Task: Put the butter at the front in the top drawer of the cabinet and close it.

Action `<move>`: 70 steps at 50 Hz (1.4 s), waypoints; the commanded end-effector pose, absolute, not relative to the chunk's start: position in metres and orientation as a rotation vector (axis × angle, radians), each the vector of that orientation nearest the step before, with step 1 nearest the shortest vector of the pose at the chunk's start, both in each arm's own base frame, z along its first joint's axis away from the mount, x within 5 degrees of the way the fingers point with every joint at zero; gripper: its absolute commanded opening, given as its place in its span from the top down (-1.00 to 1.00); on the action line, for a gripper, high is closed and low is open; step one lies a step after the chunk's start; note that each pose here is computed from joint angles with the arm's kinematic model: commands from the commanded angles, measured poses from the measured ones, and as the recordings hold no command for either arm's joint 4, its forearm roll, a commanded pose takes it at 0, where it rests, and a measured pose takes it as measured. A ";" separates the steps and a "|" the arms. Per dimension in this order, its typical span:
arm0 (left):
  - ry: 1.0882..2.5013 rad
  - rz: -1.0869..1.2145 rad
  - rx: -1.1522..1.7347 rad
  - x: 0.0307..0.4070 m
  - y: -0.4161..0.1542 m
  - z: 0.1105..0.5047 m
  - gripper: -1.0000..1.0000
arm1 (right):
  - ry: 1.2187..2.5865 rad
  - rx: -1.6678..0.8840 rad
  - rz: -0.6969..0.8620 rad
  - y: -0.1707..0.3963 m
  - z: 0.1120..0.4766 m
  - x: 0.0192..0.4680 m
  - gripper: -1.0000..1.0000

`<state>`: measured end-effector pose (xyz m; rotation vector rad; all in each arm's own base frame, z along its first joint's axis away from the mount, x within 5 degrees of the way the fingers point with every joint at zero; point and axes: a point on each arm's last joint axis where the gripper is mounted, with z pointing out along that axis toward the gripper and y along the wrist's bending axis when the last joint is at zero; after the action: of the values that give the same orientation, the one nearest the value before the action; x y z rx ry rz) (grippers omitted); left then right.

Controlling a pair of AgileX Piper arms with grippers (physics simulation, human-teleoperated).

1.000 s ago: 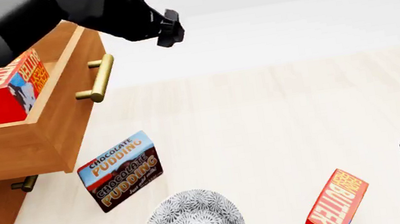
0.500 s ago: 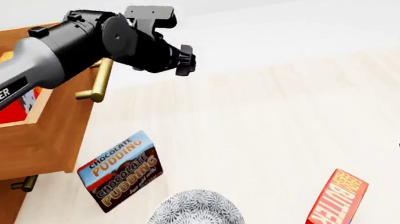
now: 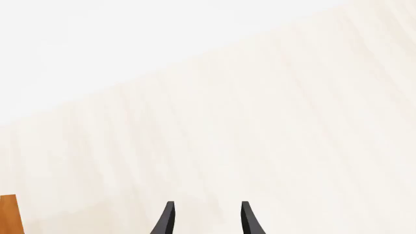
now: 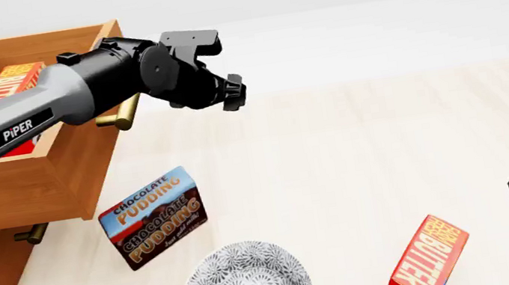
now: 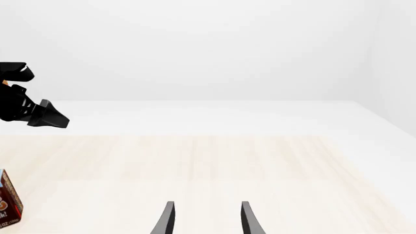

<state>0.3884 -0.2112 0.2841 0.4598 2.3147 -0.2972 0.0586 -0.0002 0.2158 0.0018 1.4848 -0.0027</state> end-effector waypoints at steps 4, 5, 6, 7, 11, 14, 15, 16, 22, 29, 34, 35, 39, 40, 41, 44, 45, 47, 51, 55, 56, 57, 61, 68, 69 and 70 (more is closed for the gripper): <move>2.347 -0.292 0.410 0.391 -0.202 0.267 -1.00 | 1.484 0.002 -0.003 0.000 0.216 0.058 -1.00; 2.346 -0.293 0.408 0.390 -0.201 0.267 -1.00 | 1.485 0.002 -0.003 0.000 0.215 0.058 -1.00; 2.345 -0.295 0.403 0.389 -0.201 0.267 -1.00 | 1.484 0.002 -0.003 0.000 0.215 0.058 -1.00; 2.346 -0.289 0.400 0.390 -0.197 0.268 -1.00 | 1.484 0.002 -0.003 0.000 0.215 0.057 -1.00; 2.345 -0.283 0.395 0.390 -0.193 0.269 -1.00 | 1.485 0.002 -0.003 0.000 0.215 0.057 -1.00; 2.353 -0.273 0.378 0.391 -0.185 0.267 -1.00 | 1.484 0.001 -0.003 0.000 0.215 0.057 -1.00; 2.353 -0.272 0.375 0.390 -0.185 0.267 -1.00 | 1.485 0.002 -0.003 0.000 0.215 0.057 -1.00; 2.354 -0.272 0.372 0.390 -0.183 0.266 -1.00 | 1.484 0.001 -0.003 0.000 0.215 0.057 -1.00; 2.363 -0.261 0.354 0.390 -0.175 0.263 -1.00 | 1.484 0.001 -0.003 0.000 0.215 0.057 -1.00; 2.364 -0.239 0.332 0.390 -0.160 0.266 -1.00 | 1.484 0.001 -0.003 0.000 0.215 0.057 -1.00; 2.367 -0.229 0.313 0.390 -0.152 0.265 -1.00 | 1.485 0.002 -0.003 0.000 0.215 0.057 -1.00; 2.365 -0.227 0.307 0.390 -0.150 0.266 -1.00 | 1.485 0.002 -0.003 0.000 0.215 0.057 -1.00; 2.372 -0.222 0.295 0.389 -0.145 0.264 -1.00 | 1.485 0.002 -0.003 0.000 0.215 0.057 -1.00; 2.375 -0.214 0.291 0.389 -0.141 0.264 -1.00 | 1.485 0.002 -0.003 0.000 0.215 0.057 -1.00; 2.373 -0.215 0.288 0.388 -0.141 0.264 -1.00 | 1.485 0.002 -0.003 0.000 0.215 0.057 -1.00; 2.369 -0.207 0.282 0.387 -0.135 0.268 -1.00 | 1.485 0.002 -0.003 0.000 0.215 0.057 -1.00; 2.369 -0.205 0.278 0.387 -0.133 0.268 -1.00 | 1.485 0.002 -0.003 0.000 0.215 0.057 -1.00; 2.366 -0.202 0.274 0.386 -0.131 0.270 -1.00 | 1.485 0.002 -0.003 0.000 0.215 0.057 -1.00; 2.369 -0.196 0.261 0.386 -0.126 0.269 -1.00 | 1.485 0.002 -0.003 0.000 0.215 0.058 -1.00; 2.375 -0.185 0.244 0.385 -0.118 0.267 -1.00 | 1.485 0.002 -0.003 0.000 0.215 0.058 -1.00; 2.366 -0.182 0.233 0.382 -0.113 0.270 -1.00 | 1.485 0.002 -0.003 0.000 0.215 0.058 -1.00; 2.366 -0.177 0.233 0.382 -0.111 0.271 -1.00 | 1.485 0.002 -0.003 0.000 0.215 0.058 -1.00; 2.367 -0.168 0.220 0.380 -0.104 0.271 -1.00 | 1.485 0.002 -0.003 0.000 0.215 0.058 -1.00; 2.365 -0.137 0.172 0.376 -0.082 0.276 -1.00 | 1.485 0.002 -0.003 0.000 0.215 0.058 -1.00; 2.369 -0.126 0.163 0.376 -0.076 0.276 -1.00 | 1.485 0.002 -0.003 0.000 0.215 0.058 -1.00; 2.369 -0.110 0.157 0.375 -0.069 0.277 -1.00 | 1.485 0.002 -0.003 0.000 0.215 0.058 -1.00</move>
<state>0.3806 -0.1016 0.2691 0.2195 2.3765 -0.1596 0.0576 -0.0002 0.2155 0.0020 1.4850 -0.0029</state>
